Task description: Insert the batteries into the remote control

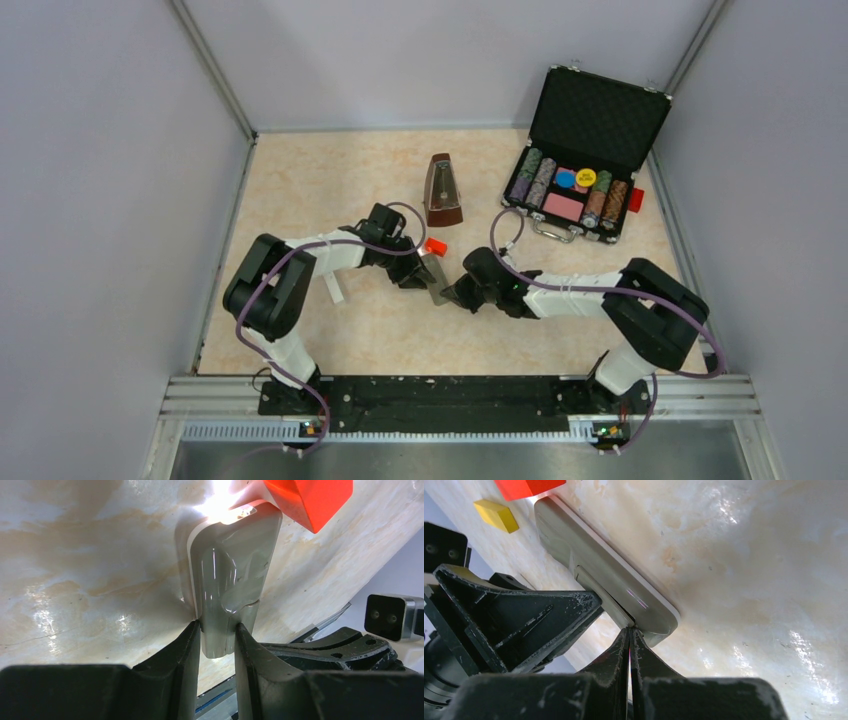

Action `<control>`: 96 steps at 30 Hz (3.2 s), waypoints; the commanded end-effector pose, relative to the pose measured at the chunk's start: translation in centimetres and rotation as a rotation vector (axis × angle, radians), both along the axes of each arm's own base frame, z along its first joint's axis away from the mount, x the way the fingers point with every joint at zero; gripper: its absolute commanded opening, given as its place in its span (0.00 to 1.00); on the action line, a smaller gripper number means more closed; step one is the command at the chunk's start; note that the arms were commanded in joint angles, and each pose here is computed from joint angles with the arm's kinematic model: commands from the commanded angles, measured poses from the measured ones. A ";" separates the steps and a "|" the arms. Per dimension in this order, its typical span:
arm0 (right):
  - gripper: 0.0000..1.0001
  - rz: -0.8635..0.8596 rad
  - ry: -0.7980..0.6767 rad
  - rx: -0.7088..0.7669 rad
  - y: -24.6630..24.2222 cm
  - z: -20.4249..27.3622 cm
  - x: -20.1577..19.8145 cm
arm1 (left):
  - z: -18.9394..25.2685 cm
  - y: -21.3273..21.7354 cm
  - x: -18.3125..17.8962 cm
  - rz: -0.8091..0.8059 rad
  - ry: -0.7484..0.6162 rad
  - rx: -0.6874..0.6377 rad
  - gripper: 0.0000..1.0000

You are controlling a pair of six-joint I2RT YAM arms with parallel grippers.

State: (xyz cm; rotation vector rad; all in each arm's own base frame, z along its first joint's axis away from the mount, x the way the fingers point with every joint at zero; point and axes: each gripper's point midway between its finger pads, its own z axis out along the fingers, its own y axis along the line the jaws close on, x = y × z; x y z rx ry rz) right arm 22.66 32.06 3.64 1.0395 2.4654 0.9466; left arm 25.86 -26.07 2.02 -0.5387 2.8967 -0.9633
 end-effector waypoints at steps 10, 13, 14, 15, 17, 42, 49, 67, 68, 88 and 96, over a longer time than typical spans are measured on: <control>0.00 -0.192 0.064 -0.079 -2.0 -5.5 -0.1 | -7.6 4.0 -4.7 -0.021 0.119 0.254 0.00; 0.00 -0.186 0.013 -0.093 -1.8 -5.5 0.5 | -7.7 3.9 -4.6 -0.031 0.104 0.248 0.00; 0.00 -0.186 -0.016 -0.087 -1.7 -5.2 0.9 | -7.7 4.0 -4.5 -0.034 0.096 0.249 0.00; 0.00 -0.170 -0.045 -0.090 -1.6 -5.1 1.0 | -7.6 4.0 -4.4 -0.037 0.086 0.247 0.00; 0.00 -0.148 -0.080 -0.098 -1.6 -4.9 1.2 | -7.5 4.3 -4.0 -0.050 0.052 0.264 0.00; 0.00 -0.080 -0.177 -0.394 -3.3 -5.8 1.8 | -4.2 2.0 -1.2 -0.142 -0.303 0.162 0.28; 0.00 -0.026 -0.238 -0.397 -2.9 -2.9 2.2 | -6.5 4.0 -2.1 -0.141 -0.203 0.304 0.17; 0.67 0.329 -0.552 -0.496 -2.9 6.0 2.6 | 2.6 1.2 1.5 -0.069 -0.334 0.117 0.29; 0.69 0.339 -0.547 -0.502 -3.0 5.7 2.4 | 4.2 1.1 2.1 -0.054 -0.366 0.101 0.35; 0.72 0.702 -0.468 -0.851 1.3 -1.0 2.1 | 8.9 12.3 3.5 0.291 -0.439 0.203 0.62; 0.31 0.846 -0.475 -0.892 0.6 -1.7 0.7 | 9.3 12.9 3.4 0.268 -0.477 0.234 0.92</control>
